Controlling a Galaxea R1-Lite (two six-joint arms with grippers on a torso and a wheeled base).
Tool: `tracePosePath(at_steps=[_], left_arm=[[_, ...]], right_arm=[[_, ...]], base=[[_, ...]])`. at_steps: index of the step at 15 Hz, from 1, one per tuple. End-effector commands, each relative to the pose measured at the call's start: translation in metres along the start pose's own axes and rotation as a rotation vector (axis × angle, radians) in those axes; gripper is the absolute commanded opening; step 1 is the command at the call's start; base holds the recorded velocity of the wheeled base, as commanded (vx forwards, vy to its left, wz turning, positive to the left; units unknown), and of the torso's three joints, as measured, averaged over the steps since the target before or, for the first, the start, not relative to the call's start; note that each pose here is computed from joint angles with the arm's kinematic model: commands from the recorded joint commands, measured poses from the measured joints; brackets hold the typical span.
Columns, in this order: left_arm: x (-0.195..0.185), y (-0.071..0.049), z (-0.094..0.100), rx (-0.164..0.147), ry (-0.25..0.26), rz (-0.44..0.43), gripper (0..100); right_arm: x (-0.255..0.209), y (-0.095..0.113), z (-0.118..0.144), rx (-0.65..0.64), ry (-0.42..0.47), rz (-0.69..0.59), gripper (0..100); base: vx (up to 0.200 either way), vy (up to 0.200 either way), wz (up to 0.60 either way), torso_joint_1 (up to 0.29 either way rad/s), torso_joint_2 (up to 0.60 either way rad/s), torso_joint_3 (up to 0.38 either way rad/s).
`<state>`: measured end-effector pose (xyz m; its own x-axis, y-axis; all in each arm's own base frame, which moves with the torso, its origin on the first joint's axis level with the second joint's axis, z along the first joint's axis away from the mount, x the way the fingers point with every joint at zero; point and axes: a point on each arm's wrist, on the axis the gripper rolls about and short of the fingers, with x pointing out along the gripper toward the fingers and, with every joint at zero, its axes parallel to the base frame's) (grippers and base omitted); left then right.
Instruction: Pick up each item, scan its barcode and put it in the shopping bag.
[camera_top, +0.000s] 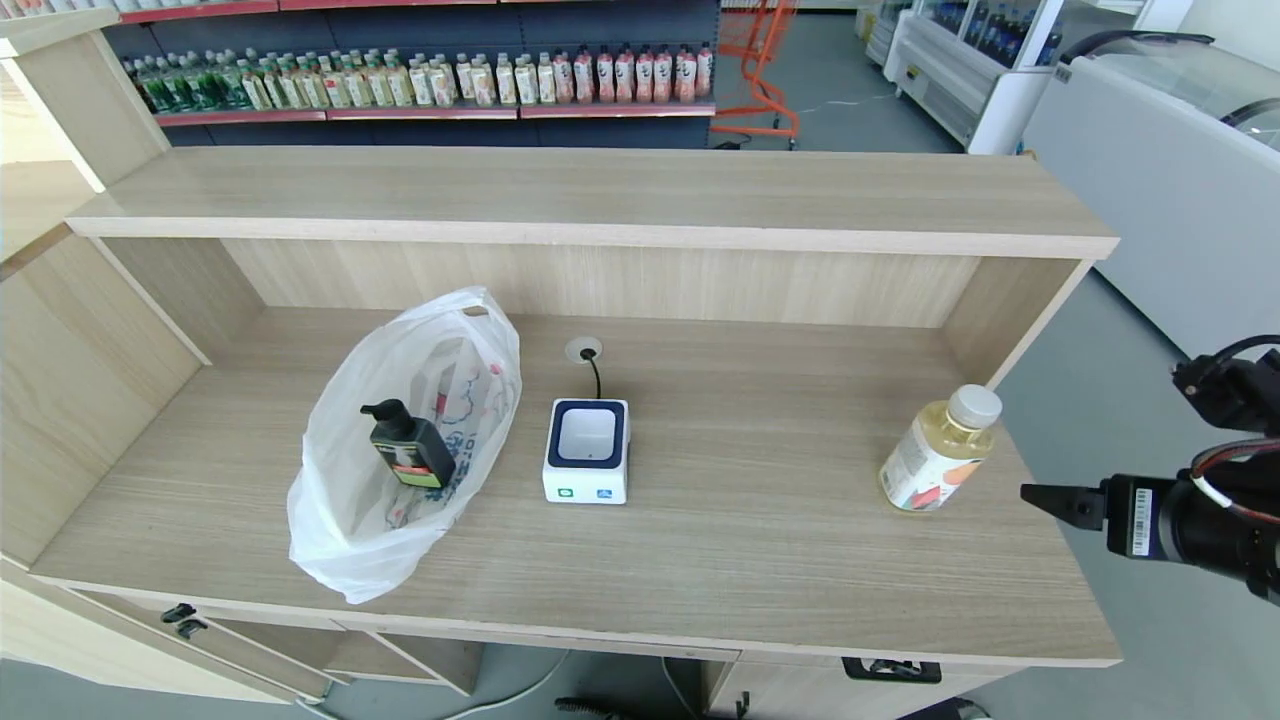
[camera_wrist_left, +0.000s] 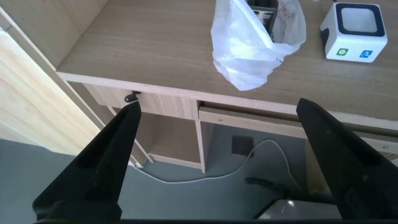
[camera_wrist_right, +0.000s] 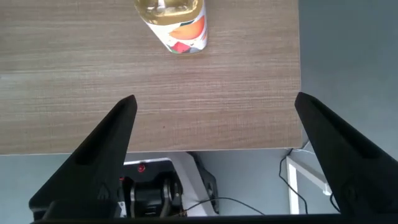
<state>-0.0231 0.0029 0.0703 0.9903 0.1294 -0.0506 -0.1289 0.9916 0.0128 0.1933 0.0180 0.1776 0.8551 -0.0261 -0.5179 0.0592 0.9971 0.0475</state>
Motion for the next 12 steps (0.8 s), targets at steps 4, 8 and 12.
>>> tracePosePath(at_steps=[4, 8, 12], left_arm=[[0.000, 0.000, 0.000, 0.000, 0.000, 0.001, 100], [0.000, 0.000, 0.000, 0.000, 0.000, 0.001, 100], [0.000, 0.000, 0.000, 0.000, 0.000, 0.001, 100]], right_arm=[[0.051, 0.015, -0.009, -0.026, 0.003, 0.038, 100], [0.091, 0.025, -0.019, -0.035, -0.011, 0.047, 100], [0.117, 0.031, -0.024, -0.054, -0.047, 0.065, 100]], base=[[0.000, 0.000, 0.00, 0.000, 0.00, 0.000], [0.000, 0.000, 0.00, 0.000, 0.00, 0.000], [0.000, 0.000, 0.00, 0.000, 0.00, 0.000]])
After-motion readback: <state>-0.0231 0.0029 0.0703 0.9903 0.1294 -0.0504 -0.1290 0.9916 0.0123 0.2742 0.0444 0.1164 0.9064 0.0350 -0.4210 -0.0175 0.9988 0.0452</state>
